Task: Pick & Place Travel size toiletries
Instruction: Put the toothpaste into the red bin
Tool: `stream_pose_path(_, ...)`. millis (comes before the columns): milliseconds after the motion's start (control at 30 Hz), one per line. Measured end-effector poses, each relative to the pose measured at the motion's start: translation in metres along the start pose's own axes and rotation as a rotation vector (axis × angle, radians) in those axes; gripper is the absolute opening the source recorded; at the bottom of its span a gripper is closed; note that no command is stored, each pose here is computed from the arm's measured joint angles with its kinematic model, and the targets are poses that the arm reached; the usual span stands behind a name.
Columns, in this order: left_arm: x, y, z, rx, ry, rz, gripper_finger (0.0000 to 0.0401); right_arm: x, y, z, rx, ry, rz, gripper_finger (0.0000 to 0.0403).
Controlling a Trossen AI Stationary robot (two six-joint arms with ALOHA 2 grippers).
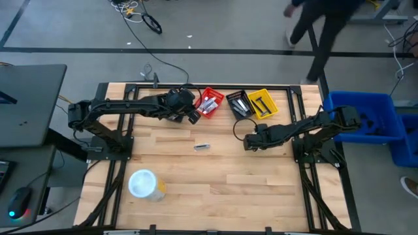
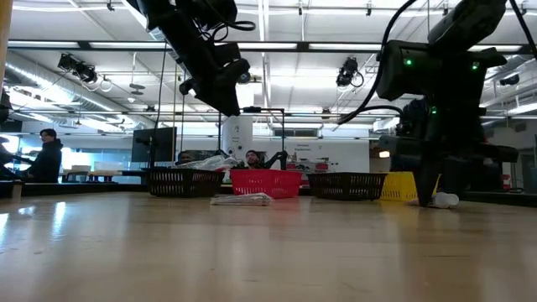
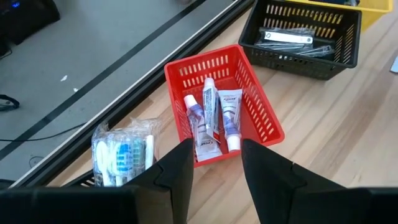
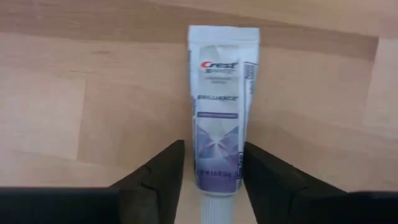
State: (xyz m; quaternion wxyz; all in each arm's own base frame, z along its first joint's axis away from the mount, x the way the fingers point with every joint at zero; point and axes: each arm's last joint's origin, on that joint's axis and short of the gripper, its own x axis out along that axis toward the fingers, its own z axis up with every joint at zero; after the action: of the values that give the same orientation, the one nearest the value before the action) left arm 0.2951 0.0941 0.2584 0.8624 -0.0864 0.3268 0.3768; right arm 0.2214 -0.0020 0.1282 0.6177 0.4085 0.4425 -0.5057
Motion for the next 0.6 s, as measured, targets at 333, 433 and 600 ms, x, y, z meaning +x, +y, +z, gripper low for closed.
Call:
stream_pose_path(333, -0.001, -0.005, 0.009, 0.043, -0.087, -0.047, 0.0142, 0.001, 0.005, 0.001, -0.167, -0.034, 0.044, 0.0132)
stream_pose_path(433, -0.004, -0.012, 0.01, 0.069, -0.108, -0.115, 0.0142, 0.001, 0.007, 0.002, -0.203, -0.045, 0.067, 0.013)
stream_pose_path(600, -0.009, -0.023, 0.009, 0.077, -0.128, -0.175, 0.0142, 0.0, 0.02, 0.004, -0.265, -0.068, 0.193, 0.013)
